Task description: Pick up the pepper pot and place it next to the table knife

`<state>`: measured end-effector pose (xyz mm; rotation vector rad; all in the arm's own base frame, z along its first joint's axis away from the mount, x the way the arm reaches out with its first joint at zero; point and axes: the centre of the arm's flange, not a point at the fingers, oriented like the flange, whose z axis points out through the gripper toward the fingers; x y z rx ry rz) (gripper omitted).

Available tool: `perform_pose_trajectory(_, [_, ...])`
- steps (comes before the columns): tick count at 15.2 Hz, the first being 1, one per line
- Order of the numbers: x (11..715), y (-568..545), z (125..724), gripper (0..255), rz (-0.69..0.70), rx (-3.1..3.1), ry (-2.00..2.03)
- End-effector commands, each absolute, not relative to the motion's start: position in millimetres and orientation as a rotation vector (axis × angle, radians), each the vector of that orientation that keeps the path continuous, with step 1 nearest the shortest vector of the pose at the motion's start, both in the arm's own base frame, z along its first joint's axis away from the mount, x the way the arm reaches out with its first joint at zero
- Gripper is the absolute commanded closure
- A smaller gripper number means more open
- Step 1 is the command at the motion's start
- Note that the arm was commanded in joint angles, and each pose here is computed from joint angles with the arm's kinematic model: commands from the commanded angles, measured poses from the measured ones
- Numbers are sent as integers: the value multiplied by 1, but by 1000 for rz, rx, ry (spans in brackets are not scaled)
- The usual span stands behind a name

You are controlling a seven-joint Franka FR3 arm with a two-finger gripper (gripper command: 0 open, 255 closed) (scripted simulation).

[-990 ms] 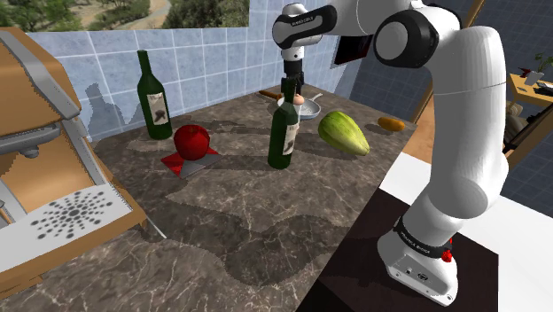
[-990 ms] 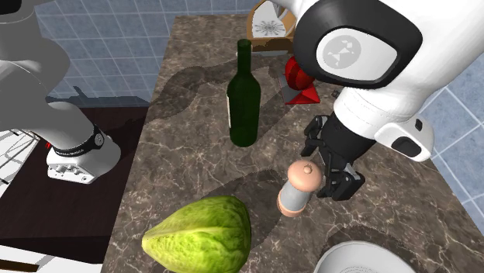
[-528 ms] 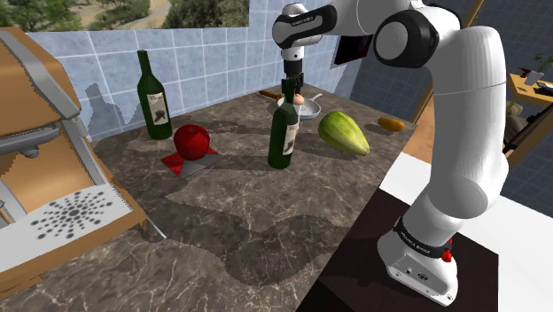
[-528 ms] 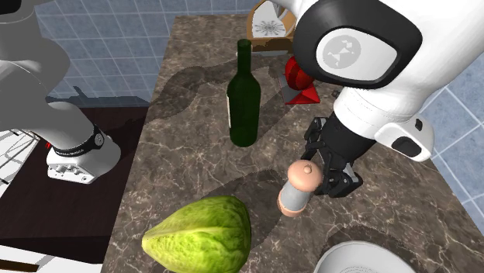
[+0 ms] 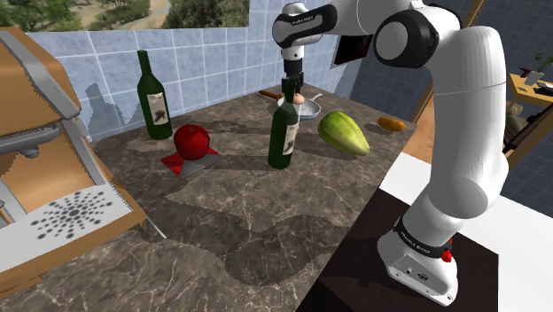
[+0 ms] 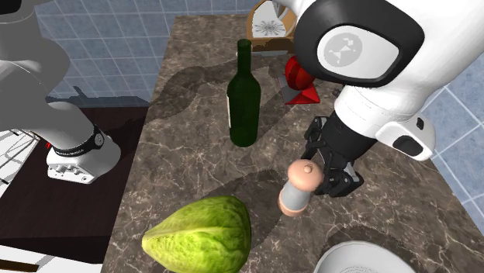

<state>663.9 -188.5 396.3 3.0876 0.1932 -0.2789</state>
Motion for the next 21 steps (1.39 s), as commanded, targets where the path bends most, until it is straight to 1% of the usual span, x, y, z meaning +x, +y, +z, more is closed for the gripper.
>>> perform_pose_trajectory(1, [664,-188,404,255,-279,3088,193])
perform_pose_trajectory(18, [664,-188,489,255,-279,3088,193])
perform_pose_trajectory(21, [651,-151,489,255,-279,3088,193])
